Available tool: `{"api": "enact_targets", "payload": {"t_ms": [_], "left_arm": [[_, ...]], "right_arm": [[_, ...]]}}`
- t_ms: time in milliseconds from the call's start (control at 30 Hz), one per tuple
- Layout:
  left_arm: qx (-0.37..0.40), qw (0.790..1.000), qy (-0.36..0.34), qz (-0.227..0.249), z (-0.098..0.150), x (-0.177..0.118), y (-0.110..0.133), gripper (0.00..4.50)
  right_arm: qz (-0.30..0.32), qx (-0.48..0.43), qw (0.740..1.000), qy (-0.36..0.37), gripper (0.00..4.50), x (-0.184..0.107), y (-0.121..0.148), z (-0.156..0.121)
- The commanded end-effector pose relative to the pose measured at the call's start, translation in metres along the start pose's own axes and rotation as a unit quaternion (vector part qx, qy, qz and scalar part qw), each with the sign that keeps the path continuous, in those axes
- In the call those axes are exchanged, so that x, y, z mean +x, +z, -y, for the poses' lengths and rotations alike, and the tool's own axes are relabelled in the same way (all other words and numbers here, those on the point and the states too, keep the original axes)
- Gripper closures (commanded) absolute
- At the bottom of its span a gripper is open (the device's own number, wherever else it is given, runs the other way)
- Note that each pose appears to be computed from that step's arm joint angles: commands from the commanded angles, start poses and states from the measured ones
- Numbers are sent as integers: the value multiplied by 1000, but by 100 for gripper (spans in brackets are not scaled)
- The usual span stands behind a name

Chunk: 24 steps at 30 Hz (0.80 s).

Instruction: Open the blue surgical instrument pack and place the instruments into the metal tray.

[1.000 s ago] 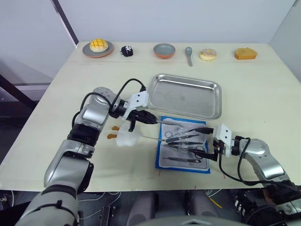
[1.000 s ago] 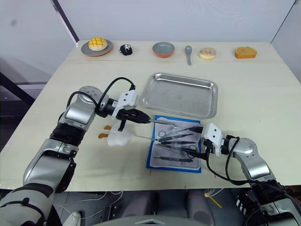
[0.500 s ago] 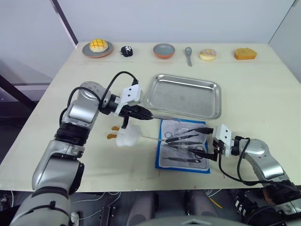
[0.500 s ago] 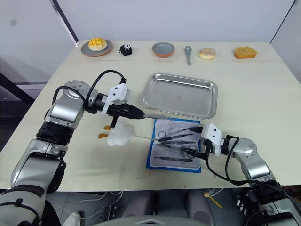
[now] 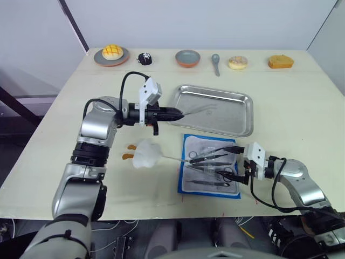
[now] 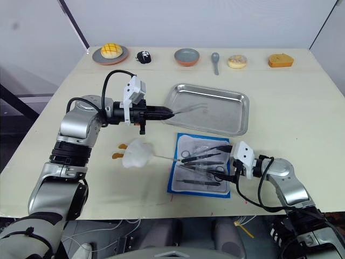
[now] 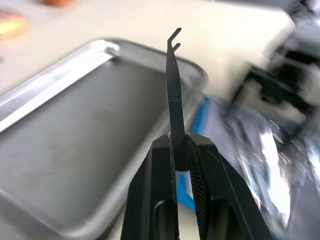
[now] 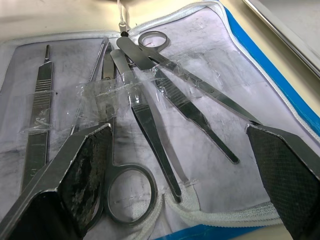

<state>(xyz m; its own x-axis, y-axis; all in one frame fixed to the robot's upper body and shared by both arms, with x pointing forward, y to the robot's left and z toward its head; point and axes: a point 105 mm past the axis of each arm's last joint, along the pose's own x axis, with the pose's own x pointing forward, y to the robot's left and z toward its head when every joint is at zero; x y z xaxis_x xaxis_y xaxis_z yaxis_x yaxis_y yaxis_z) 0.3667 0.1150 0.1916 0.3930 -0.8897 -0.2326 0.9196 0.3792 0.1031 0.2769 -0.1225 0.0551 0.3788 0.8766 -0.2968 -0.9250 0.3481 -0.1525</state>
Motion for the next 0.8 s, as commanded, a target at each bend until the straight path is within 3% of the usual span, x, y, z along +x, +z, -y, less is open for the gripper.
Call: {"api": "enact_targets", "payload": {"t_ms": [33,167,333,567,800], "left_arm": [[10,995,82,49,-12,6,22,437],[29,975,213,57,-33,18,23,437],[6,958,280,62,-39,35,18,437],[-50,935,350,28,-47,44,1,437],[-110,931,347,-18,-39,58,-21,437]], "right_arm": [[-119,61,991,-8,0,-9,-63,-13],[-120,61,991,-9,0,-10,-63,-13],[-119,59,991,-10,0,-10,-63,-12],[-120,60,991,-11,0,-11,-63,-13],[-119,62,991,-10,0,-9,-64,-16]]}}
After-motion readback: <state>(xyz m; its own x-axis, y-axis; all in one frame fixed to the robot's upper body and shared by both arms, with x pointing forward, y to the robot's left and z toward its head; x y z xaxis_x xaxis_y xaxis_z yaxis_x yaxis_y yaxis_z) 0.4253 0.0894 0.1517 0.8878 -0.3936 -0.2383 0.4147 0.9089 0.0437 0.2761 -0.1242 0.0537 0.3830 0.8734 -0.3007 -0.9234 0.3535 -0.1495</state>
